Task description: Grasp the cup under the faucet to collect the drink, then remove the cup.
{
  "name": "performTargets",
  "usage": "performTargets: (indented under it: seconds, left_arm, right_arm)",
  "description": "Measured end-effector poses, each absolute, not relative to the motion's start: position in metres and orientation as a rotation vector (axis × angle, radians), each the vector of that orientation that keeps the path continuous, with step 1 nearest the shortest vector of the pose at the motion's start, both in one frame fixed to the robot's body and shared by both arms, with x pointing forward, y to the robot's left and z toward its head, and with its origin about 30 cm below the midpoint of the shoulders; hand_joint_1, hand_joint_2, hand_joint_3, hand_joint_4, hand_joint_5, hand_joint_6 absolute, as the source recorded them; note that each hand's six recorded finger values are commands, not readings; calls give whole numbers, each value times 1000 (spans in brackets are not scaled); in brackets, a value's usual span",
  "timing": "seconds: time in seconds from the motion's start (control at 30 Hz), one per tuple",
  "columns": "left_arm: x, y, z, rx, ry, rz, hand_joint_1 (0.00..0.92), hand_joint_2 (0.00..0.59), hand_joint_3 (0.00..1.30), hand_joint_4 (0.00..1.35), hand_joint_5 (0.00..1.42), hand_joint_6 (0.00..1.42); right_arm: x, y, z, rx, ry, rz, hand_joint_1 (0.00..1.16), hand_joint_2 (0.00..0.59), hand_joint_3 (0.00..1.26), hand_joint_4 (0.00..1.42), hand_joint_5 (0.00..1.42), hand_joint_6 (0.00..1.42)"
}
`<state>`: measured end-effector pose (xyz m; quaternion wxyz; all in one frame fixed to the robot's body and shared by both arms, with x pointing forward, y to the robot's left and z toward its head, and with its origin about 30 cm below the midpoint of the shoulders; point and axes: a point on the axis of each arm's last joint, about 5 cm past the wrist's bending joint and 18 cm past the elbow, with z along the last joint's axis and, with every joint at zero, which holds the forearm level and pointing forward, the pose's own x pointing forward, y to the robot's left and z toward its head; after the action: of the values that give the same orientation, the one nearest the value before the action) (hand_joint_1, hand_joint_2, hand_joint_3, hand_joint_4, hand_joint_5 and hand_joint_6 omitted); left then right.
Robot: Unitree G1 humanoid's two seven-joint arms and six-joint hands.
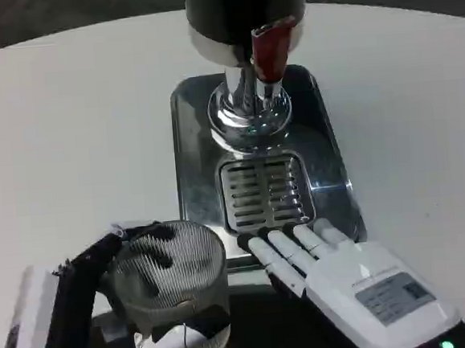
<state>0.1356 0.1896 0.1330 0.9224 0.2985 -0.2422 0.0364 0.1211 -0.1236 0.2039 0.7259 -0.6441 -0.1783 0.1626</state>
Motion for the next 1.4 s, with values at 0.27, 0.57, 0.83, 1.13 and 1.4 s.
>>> performTargets:
  seconds: [0.27, 0.57, 0.83, 1.13, 1.4]
  left_arm:
    - [136, 190, 133, 613, -497, 76, 586, 196, 1033, 1131, 971, 1072]
    - [138, 190, 132, 612, -494, 74, 586, 196, 1033, 1131, 971, 1072]
    - [158, 188, 133, 604, -539, 57, 586, 196, 1033, 1131, 971, 1072]
    - [192, 185, 129, 623, -574, 43, 586, 196, 1033, 1131, 979, 1073]
    - [226, 185, 131, 648, -601, 101, 586, 196, 1033, 1131, 981, 1073]
  right_arm:
    - [121, -124, 204, -1412, -394, 363, 706, 310, 0, 0, 0, 0]
    - [121, -123, 204, -1409, -390, 362, 704, 311, 0, 0, 0, 0]
    - [116, -128, 203, -1420, -321, 320, 707, 307, 0, 0, 0, 0]
    - [99, -135, 204, -1417, -223, 249, 708, 306, 0, 0, 0, 0]
    - [88, -138, 203, -1400, -165, 226, 708, 306, 0, 0, 0, 0]
